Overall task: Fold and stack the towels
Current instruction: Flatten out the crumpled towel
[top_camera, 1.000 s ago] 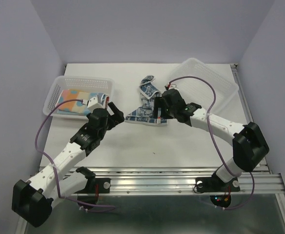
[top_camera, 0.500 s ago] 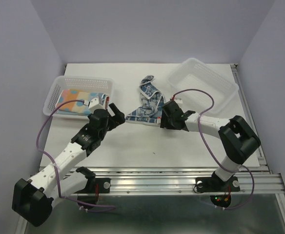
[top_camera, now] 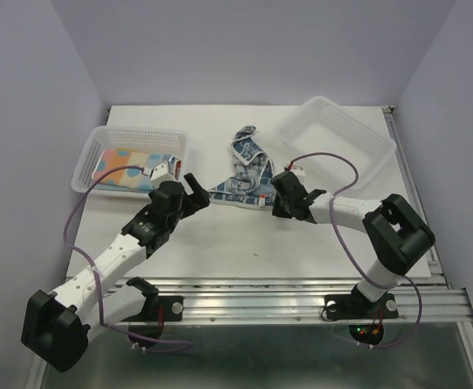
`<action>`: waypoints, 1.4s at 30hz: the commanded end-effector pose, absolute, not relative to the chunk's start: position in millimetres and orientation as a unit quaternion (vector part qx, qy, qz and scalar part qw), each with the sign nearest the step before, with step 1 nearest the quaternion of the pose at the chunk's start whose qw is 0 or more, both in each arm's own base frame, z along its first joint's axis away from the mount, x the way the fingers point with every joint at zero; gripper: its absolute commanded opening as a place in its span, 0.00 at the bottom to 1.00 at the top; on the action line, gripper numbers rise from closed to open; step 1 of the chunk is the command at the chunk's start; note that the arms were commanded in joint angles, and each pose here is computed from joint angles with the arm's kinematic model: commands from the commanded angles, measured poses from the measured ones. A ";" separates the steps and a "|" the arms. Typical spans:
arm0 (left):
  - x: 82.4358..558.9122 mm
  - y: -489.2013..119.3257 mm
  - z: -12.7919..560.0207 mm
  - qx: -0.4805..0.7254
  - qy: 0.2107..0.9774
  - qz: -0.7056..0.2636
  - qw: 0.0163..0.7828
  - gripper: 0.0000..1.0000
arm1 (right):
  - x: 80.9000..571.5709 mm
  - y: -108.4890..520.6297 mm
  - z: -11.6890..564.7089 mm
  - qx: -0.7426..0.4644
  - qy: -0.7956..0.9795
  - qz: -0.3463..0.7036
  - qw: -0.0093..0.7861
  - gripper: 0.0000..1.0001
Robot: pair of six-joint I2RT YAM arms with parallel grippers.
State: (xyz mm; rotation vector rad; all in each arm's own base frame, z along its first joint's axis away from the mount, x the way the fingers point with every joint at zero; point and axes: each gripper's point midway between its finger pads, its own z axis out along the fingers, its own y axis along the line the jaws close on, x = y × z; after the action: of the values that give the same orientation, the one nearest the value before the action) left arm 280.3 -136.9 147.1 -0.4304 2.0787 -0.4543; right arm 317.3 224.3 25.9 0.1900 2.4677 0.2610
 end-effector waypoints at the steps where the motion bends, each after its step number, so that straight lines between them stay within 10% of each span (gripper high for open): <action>1: 281.8 -143.5 149.2 -0.167 0.843 -0.199 0.471 0.99 | 321.7 224.9 50.8 0.080 0.920 0.130 0.362 0.01; 19: 241.9 -194.6 81.8 -0.071 0.901 -0.221 0.366 0.99 | 253.2 174.8 64.4 0.088 0.911 0.154 0.373 0.01; 42: 278.4 -217.5 26.2 -0.025 0.940 -0.113 0.321 0.66 | 251.6 177.1 58.5 0.073 0.912 0.158 0.370 0.01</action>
State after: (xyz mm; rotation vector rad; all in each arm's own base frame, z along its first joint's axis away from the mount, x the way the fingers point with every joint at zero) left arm 271.5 -210.5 25.9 -0.1060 2.4738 -0.3302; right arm 248.7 174.9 56.3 0.1950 2.3704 0.3830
